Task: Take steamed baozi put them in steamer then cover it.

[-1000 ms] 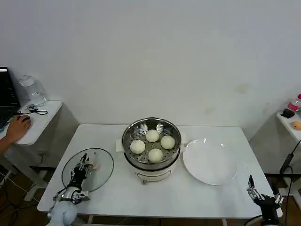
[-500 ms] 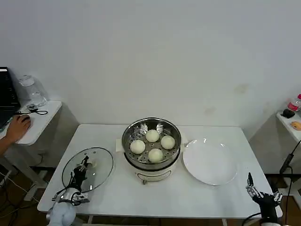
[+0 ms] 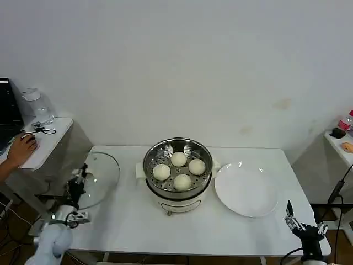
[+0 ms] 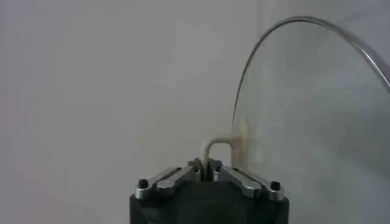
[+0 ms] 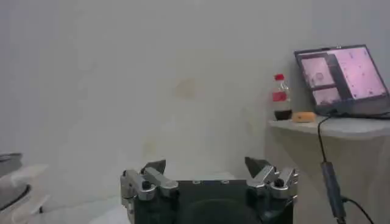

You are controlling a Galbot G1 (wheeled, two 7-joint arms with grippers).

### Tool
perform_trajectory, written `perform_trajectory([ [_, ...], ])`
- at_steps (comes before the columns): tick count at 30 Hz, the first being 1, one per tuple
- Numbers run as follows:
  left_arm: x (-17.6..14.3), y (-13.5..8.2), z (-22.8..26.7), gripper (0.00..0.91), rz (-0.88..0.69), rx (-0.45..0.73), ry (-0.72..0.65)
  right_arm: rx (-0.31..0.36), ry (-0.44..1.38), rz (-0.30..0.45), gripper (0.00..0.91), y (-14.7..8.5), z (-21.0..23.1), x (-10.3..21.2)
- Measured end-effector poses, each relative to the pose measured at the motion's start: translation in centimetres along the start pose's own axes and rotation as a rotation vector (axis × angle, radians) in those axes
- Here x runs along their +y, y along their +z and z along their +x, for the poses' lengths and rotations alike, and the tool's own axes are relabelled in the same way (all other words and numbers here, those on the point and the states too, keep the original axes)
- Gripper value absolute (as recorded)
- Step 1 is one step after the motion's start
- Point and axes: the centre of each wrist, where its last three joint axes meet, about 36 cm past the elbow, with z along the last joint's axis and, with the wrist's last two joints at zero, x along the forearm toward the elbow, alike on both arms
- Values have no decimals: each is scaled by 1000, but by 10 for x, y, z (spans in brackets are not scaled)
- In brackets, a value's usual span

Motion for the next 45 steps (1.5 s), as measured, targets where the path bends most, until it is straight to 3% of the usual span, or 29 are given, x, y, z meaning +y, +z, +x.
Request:
perform_trajectory([
  [5, 41, 2, -8, 0, -12, 4, -38, -2, -5, 6, 907, -1, 2, 2],
  [10, 85, -10, -12, 0, -12, 3, -63, -2, -11, 12, 907, -2, 3, 6],
  [20, 146, -74, -5, 0, 11, -27, -73, 0, -16, 22, 907, 0, 9, 18],
  [31, 159, -150, 3, 0, 59, -108, 10, -5, 2, 60, 907, 2, 17, 27],
  [45, 149, -243, -7, 0, 81, -195, 97, -2, 34, 90, 907, 6, 26, 37],
])
